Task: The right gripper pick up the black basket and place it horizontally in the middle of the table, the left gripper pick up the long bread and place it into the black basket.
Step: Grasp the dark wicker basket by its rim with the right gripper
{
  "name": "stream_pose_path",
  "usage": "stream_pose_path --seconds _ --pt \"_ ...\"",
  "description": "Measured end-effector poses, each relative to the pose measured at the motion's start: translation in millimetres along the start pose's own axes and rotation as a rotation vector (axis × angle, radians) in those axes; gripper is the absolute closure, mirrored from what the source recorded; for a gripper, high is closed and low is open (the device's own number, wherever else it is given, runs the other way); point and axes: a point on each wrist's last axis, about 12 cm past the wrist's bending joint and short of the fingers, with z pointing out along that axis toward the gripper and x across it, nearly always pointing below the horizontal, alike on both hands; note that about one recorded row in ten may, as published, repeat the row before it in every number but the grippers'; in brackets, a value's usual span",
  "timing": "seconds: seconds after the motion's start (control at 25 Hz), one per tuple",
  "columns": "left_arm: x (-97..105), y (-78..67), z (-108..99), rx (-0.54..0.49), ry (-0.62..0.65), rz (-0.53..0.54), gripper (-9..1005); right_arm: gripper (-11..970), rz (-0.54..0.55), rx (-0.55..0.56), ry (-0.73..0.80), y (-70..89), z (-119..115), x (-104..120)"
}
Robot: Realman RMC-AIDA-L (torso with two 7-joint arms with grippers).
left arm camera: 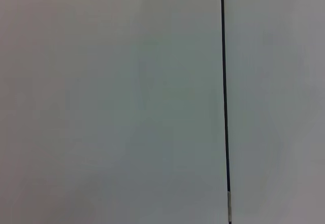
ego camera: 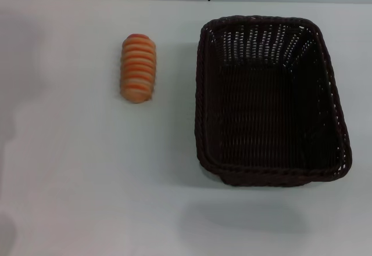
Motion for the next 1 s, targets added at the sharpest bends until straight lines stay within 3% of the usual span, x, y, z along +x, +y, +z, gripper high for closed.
stream_pose_path --seconds 0.16,0.52,0.76,1.0 --pt "0 0.4 0 -0.001 0.0 0.001 135 503 -0.06 -0.007 0.006 5.3 18 -19" --pt "3 0.9 0 -0.002 0.009 0.002 135 509 -0.085 -0.06 -0.072 13.4 31 -55" --pt "5 -0.5 2 0.006 0.018 0.003 135 513 -0.07 -0.15 -0.11 33.5 45 -85" --pt "4 -1.0 2 0.01 0.02 0.003 135 517 -0.073 -0.17 -0.098 45.7 55 -95"
